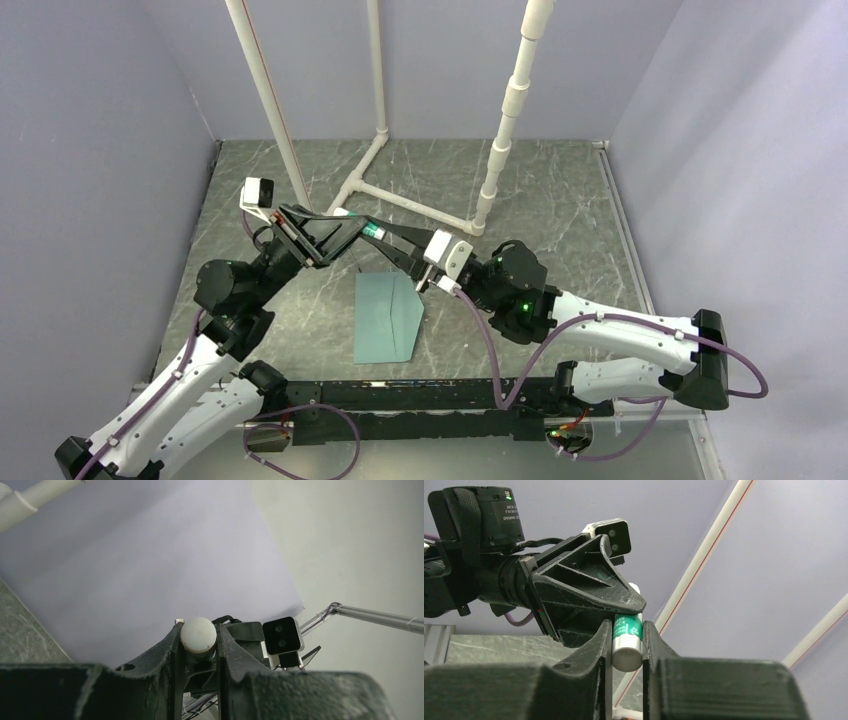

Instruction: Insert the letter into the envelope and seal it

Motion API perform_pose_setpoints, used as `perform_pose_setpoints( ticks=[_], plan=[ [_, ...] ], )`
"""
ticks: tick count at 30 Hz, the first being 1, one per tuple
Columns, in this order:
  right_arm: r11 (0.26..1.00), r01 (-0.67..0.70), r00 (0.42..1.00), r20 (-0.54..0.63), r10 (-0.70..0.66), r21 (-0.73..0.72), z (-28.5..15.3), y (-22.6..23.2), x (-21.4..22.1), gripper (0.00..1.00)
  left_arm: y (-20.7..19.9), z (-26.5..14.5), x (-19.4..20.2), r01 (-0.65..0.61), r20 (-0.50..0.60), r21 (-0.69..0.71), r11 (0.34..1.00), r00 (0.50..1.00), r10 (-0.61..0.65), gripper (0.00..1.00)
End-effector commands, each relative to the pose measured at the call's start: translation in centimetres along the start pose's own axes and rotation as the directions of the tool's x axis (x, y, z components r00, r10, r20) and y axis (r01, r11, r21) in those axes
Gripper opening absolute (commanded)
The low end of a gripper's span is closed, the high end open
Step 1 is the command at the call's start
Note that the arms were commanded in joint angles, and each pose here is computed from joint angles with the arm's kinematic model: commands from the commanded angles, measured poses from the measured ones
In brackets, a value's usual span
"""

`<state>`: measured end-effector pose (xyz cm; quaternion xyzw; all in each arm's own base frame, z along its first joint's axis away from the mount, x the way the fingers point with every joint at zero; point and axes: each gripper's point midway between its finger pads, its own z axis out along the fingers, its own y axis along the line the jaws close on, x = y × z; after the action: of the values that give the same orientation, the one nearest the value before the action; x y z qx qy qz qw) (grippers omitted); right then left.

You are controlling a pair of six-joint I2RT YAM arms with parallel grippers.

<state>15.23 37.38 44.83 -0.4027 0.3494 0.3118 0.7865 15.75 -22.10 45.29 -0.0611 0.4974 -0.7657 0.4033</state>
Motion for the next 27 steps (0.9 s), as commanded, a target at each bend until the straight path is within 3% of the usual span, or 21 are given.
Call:
perform_pose_setpoints(
  ticks=[1,7,10,14,20,27],
  plan=[
    [0.998,-0.022,0.999,0.027,0.020,0.065,0.5,-2.0,-2.0,0.04,-2.6,-0.4,0.3,-0.033,-0.019,0.093,0.995,0.999,0.034,0.18],
    [0.995,-0.072,0.997,0.032,0.070,0.075,-0.5,-2.3,-2.6,0.00,-2.0,-0.7,0.4,-0.127,-0.033,0.030,0.991,0.991,0.128,0.72],
    [0.993,-0.097,0.995,0.034,0.095,0.067,-1.4,-2.4,-3.3,0.00,-1.4,-1.1,0.3,-0.156,-0.027,-0.007,0.988,0.988,0.155,0.85],
    [0.992,-0.118,0.993,0.008,0.118,0.037,-2.5,-2.2,-3.6,0.00,-1.4,-1.4,0.7,-0.168,-0.045,-0.008,0.986,0.985,0.167,0.92],
    [0.991,-0.135,0.988,-0.074,0.133,-0.015,-4.0,-1.8,-3.4,0.00,-2.5,-0.1,1.9,-0.198,-0.170,0.020,0.980,0.965,0.198,0.92],
    [0.986,-0.154,0.987,-0.062,0.151,-0.056,-4.7,-1.7,-4.5,0.00,-2.9,0.9,3.1,-0.177,-0.282,0.015,0.984,0.943,0.174,0.93]
  ],
)
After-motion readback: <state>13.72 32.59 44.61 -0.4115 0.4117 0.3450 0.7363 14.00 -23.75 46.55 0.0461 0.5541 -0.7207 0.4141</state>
